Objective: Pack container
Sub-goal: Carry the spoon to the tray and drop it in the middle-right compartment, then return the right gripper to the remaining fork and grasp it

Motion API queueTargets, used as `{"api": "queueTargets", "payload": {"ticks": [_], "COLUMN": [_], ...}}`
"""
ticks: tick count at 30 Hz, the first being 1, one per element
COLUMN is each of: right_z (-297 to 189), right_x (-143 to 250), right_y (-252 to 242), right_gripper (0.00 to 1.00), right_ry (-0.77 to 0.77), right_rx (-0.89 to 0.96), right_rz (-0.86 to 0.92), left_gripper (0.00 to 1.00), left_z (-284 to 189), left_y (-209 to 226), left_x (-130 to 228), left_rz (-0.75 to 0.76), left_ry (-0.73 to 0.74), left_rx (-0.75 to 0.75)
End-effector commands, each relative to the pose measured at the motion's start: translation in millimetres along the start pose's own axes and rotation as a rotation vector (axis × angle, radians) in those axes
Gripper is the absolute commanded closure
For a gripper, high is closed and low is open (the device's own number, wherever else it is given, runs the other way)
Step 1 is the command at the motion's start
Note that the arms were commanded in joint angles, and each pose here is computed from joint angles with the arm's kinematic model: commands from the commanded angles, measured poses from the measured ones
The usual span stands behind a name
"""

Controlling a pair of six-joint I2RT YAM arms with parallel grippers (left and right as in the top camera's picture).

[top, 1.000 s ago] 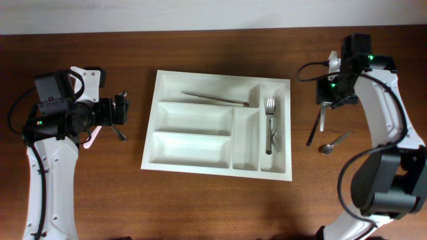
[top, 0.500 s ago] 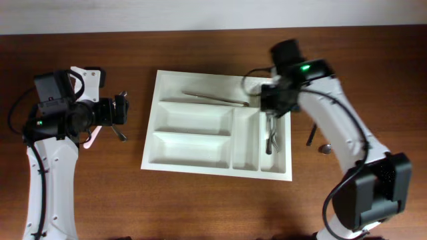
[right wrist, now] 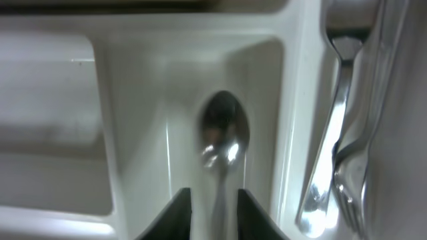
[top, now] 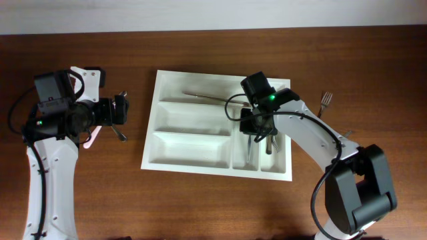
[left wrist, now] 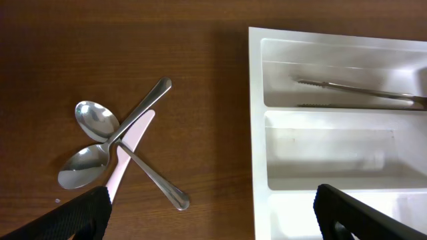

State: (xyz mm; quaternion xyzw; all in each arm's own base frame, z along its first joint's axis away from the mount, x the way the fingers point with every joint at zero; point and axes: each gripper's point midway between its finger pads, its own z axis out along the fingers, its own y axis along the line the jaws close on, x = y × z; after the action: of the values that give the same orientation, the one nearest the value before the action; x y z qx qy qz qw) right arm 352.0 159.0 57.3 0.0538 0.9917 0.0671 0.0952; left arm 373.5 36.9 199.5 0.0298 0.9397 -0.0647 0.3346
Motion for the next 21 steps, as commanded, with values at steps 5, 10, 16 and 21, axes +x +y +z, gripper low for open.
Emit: {"api": "queueTargets", "payload": {"ticks": [5,10,16,21], "right_z": [-12,-67,-123,-113], "right_x": [-19,-68,-111,-91], "right_y": [5,-8,-92,-179], "right_gripper": [0.56,0.48,0.39,0.39], "right_ry": [-0.076,-0.236,-0.341,-0.219], "right_rx": [-0.015,-0.048,0.05,0.135], "right_rz": [-0.078,-0.09,-0.078,0.068], "left_gripper": [0.01,0.01,0.01,0.01], "left_z": [-2,-2,-2,-2], "left_y": [-2,-2,-2,-2], "left_x": [-6,-6,-6,-6], "left_rz": [0.019,0.019,0.019,0.019], "left_ry": [-0.017,-0.017,-0.017,-0.017], "left_rx": [0.013,0.013,0.013,0.013]}}
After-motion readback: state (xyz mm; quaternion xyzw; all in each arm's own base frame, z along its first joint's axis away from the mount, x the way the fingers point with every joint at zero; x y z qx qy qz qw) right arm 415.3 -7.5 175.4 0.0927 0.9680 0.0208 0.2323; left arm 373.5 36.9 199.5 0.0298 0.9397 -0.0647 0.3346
